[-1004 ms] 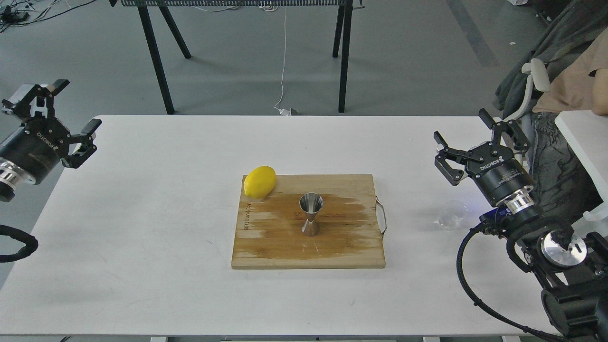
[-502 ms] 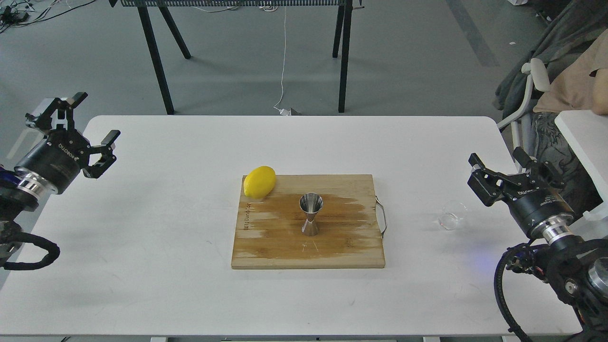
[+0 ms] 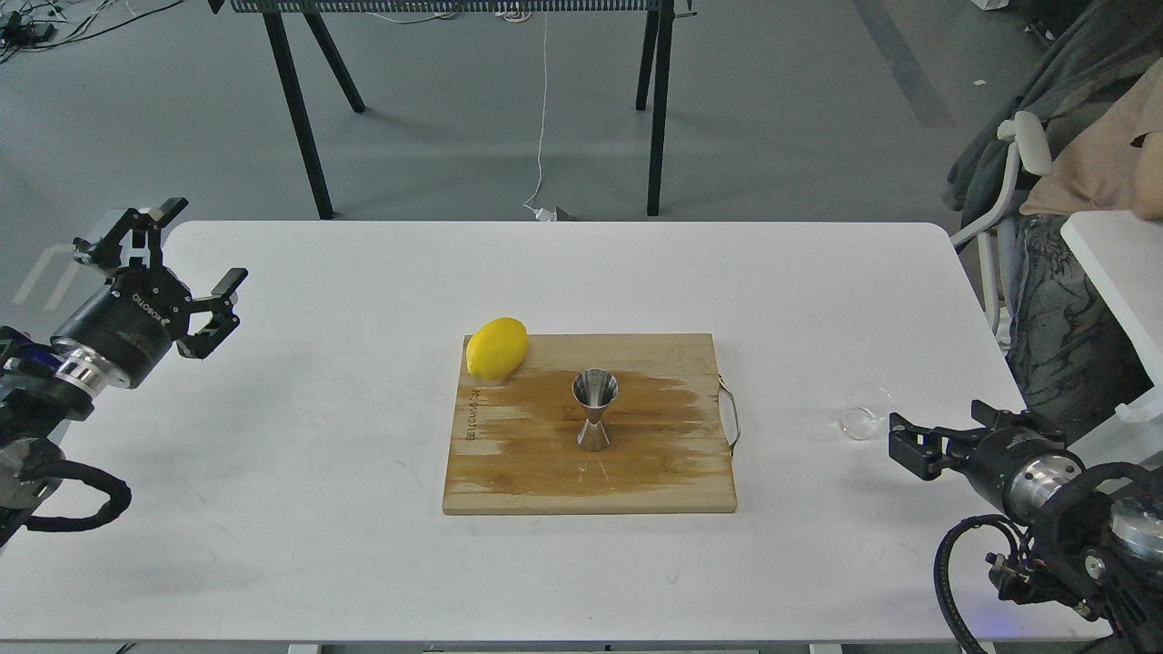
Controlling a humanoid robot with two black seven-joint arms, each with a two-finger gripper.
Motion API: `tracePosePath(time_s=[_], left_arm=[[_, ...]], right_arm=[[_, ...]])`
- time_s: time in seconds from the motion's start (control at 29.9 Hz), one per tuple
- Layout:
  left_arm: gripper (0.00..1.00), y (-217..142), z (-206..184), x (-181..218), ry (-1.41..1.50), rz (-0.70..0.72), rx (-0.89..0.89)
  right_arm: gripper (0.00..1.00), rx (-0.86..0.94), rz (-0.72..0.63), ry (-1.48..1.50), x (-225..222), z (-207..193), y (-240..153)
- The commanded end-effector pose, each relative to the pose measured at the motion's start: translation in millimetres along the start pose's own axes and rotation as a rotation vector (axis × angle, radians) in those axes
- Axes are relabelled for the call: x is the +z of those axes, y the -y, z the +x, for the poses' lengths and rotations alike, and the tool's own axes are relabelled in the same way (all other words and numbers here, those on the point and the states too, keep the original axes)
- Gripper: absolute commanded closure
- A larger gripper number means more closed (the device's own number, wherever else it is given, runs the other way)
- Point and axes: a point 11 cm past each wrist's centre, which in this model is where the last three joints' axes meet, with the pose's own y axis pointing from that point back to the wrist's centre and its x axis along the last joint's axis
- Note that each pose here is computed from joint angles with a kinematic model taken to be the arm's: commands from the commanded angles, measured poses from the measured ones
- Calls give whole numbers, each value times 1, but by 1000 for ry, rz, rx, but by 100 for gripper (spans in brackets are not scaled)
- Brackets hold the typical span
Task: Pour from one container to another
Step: 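Lower the right hand to the small clear glass and grasp it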
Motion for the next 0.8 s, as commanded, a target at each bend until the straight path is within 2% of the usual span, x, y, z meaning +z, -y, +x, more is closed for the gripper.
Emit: tracePosePath(time_s=[0.0, 0.77], left_arm=[[1, 0, 0, 0, 0, 0, 0], [1, -5, 7, -5, 5, 13, 23]], right_arm=[[2, 25, -15, -4, 7, 3, 12], [2, 109, -52, -37, 30, 5, 56]])
